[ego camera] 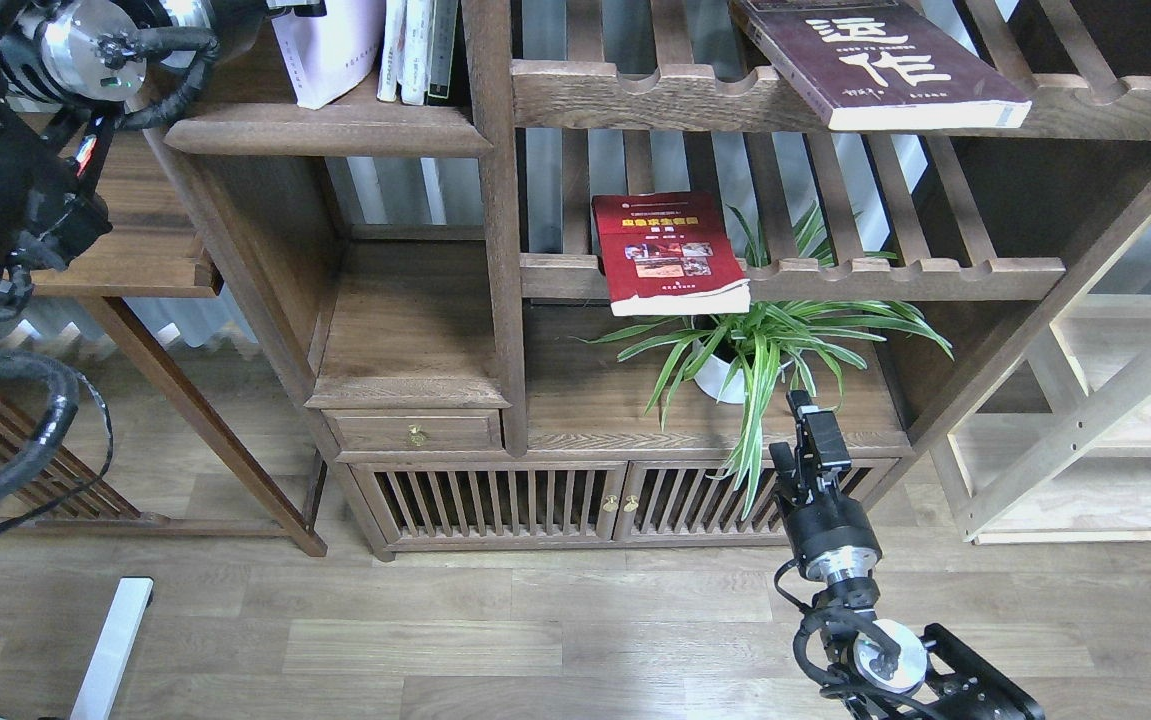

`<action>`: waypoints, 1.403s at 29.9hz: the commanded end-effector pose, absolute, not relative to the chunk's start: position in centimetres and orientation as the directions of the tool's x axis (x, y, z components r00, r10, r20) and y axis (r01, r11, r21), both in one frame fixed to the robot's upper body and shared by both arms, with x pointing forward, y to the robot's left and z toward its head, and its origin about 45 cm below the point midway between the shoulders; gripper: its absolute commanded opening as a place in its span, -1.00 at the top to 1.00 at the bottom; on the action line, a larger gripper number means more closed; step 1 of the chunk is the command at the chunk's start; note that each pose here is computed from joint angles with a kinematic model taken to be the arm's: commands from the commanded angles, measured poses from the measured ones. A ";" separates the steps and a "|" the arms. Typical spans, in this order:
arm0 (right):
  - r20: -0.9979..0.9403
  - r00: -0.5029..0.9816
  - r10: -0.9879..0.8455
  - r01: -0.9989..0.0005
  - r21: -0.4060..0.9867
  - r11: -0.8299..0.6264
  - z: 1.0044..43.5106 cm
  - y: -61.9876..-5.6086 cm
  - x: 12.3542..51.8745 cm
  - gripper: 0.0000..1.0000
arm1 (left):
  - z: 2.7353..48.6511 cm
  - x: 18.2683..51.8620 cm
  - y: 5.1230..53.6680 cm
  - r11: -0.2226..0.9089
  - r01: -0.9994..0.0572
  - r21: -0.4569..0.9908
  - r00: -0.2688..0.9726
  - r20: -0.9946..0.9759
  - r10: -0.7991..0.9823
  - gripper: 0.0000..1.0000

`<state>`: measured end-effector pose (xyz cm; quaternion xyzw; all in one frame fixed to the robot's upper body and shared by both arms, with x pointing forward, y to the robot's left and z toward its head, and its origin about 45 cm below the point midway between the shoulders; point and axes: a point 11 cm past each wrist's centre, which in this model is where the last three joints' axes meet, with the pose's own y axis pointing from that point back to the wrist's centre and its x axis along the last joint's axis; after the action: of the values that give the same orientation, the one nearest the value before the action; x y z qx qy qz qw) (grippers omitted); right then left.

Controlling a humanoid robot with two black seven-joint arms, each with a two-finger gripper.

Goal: Organize books on shelf

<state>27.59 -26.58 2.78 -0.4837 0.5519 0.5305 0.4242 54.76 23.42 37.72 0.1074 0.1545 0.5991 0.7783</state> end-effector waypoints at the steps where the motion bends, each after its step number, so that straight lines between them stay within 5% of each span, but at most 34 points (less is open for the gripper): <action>1: -0.981 -0.174 -0.084 -0.984 0.177 -0.030 2.7 -26.6 27.5 -0.98 | 37.9 54.7 23.2 0.266 -0.900 0.345 0.241 -0.114 0.964 0.96; 12: -0.981 -0.175 -0.084 -0.984 0.178 -0.029 2.7 -26.6 27.4 -0.98 | 38.2 54.6 22.1 0.301 -0.891 0.340 0.285 -0.098 0.954 0.89; 26: -0.980 -0.178 -0.085 -0.983 0.181 -0.028 2.6 -26.7 27.3 -0.98 | 38.6 54.7 20.6 0.311 -0.888 0.338 0.309 -0.062 0.949 -0.14; 42: -0.978 -0.192 -0.083 -0.980 0.196 -0.033 2.2 -26.4 26.7 -0.98 | 40.5 54.3 18.8 0.357 -0.888 0.290 0.357 -0.053 0.933 -0.37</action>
<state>26.85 -26.56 2.27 -0.4795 0.5555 0.5347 0.4191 54.31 18.79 40.22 0.1082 0.1073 0.5580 0.8158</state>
